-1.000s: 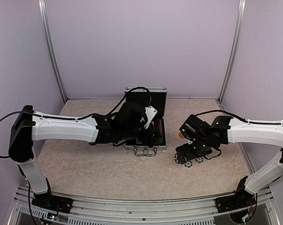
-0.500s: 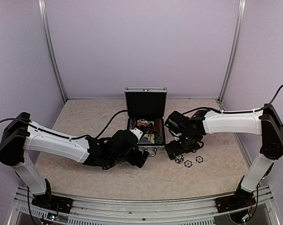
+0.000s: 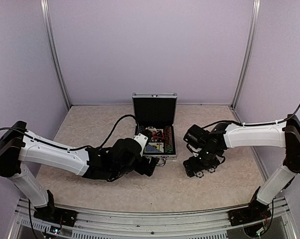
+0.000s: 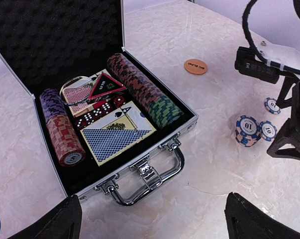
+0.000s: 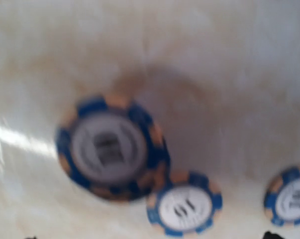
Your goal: Pack up texas hold em set
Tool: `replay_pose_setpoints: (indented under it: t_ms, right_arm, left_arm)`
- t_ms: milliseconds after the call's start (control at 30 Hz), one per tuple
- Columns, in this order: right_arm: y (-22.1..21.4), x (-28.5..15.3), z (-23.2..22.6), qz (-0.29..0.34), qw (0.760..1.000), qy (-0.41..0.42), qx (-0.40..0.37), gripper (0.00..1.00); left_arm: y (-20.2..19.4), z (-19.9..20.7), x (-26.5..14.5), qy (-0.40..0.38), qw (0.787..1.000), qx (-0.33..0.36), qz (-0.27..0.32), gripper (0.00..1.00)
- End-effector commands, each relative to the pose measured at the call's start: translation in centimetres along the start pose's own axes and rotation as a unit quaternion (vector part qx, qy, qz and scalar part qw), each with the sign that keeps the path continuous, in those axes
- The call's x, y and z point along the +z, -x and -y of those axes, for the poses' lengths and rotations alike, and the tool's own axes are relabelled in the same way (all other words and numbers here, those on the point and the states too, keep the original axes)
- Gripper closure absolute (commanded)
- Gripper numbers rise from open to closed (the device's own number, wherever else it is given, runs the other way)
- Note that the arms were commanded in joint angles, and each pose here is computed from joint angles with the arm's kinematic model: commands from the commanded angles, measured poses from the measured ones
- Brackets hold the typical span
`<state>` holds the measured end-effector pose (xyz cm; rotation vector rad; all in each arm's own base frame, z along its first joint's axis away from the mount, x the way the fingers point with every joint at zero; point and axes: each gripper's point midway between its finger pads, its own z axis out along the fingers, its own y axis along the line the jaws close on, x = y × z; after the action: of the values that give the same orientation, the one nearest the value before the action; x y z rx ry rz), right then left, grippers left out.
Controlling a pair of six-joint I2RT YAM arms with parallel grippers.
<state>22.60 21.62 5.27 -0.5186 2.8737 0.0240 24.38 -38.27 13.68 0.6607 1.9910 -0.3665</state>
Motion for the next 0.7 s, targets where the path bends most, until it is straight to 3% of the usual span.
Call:
replay_pose_setpoints:
  t_ms: [0,667]
  right_arm:
    - [-1.1,-0.6,0.5,0.006,1.000,0.010,0.002,0.02]
    - [-1.9,3.0,2.4,-0.006,1.000,-0.024,-0.013,0.22]
  left_arm:
    - [1.1,0.7,-0.3,-0.016,0.999,-0.019,0.022,0.01]
    - [1.0,0.8,-0.3,-0.018,0.999,-0.023,0.019,0.01]
